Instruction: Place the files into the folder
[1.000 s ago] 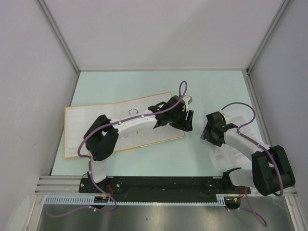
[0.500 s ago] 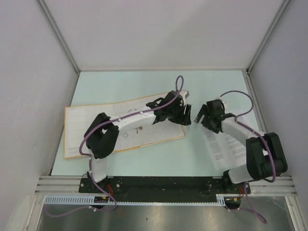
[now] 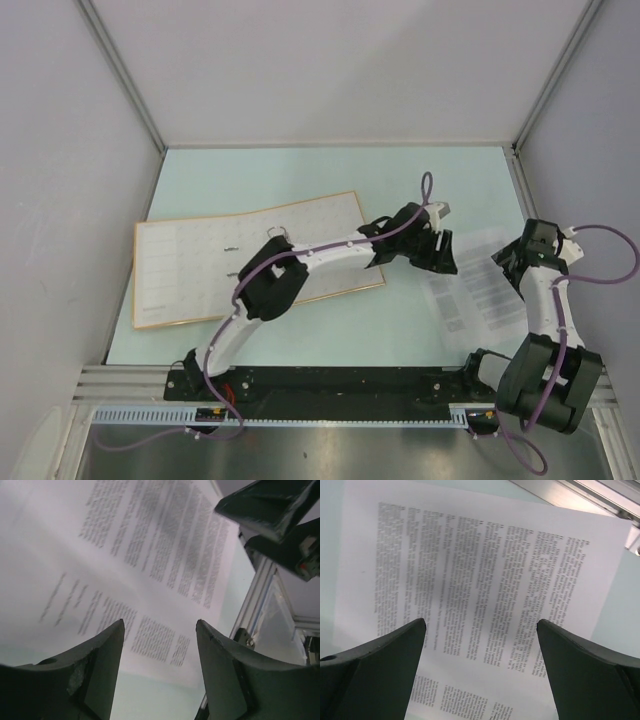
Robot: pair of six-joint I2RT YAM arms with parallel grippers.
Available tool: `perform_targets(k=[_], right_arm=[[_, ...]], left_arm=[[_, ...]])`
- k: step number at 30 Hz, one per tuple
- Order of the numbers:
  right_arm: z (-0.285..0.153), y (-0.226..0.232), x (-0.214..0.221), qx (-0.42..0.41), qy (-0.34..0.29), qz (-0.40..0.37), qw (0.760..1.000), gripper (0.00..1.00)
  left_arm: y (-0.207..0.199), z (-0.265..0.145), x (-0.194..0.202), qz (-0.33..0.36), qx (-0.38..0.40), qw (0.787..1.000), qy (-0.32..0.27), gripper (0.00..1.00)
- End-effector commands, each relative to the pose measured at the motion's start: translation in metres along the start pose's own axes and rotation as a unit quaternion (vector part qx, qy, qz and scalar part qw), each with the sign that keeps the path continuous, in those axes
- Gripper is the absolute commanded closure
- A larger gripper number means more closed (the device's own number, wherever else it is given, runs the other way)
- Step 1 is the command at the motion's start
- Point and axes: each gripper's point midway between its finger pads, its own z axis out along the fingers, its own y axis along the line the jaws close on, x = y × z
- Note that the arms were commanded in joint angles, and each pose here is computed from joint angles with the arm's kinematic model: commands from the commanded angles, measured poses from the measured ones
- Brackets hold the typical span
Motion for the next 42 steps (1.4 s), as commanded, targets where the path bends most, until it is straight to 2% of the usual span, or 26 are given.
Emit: perform_targets(k=[1, 4, 8, 13, 21, 27, 32, 42], right_arm=[[0.010, -0.033, 0.017, 0.071, 0.035, 0.037, 0.996, 0.00], [0.016, -0.056, 0.021, 0.100, 0.048, 0.072, 0.991, 0.00], [0.012, -0.076, 0.009, 0.101, 0.022, 0.124, 0.987, 0.00], [0.012, -0.082, 0.010, 0.102, 0.011, 0.141, 0.985, 0.00], [0.030, -0.094, 0.028, 0.111, 0.039, 0.169, 0.979, 0.00], [0.034, -0.099, 0.030, 0.092, 0.040, 0.194, 0.976, 0.00], [0.042, -0.104, 0.048, 0.089, 0.055, 0.210, 0.972, 0.00], [0.042, -0.067, 0.052, -0.014, 0.071, 0.191, 0.979, 0.00]], left_arm=[[-0.056, 0.027, -0.020, -0.033, 0.100, 0.994, -0.031, 0.36], [-0.071, 0.043, -0.019, -0.066, 0.144, 0.987, -0.037, 0.36], [-0.079, 0.064, -0.018, -0.106, 0.159, 0.981, -0.038, 0.37], [-0.055, 0.091, -0.005, -0.174, 0.128, 0.976, -0.028, 0.38], [-0.033, 0.097, 0.002, -0.250, 0.057, 0.966, -0.026, 0.38], [-0.021, 0.101, 0.010, -0.261, 0.034, 0.965, -0.022, 0.38], [-0.017, 0.104, 0.016, -0.270, 0.029, 0.962, -0.015, 0.38], [-0.013, 0.107, 0.021, -0.261, 0.026, 0.965, -0.010, 0.38]])
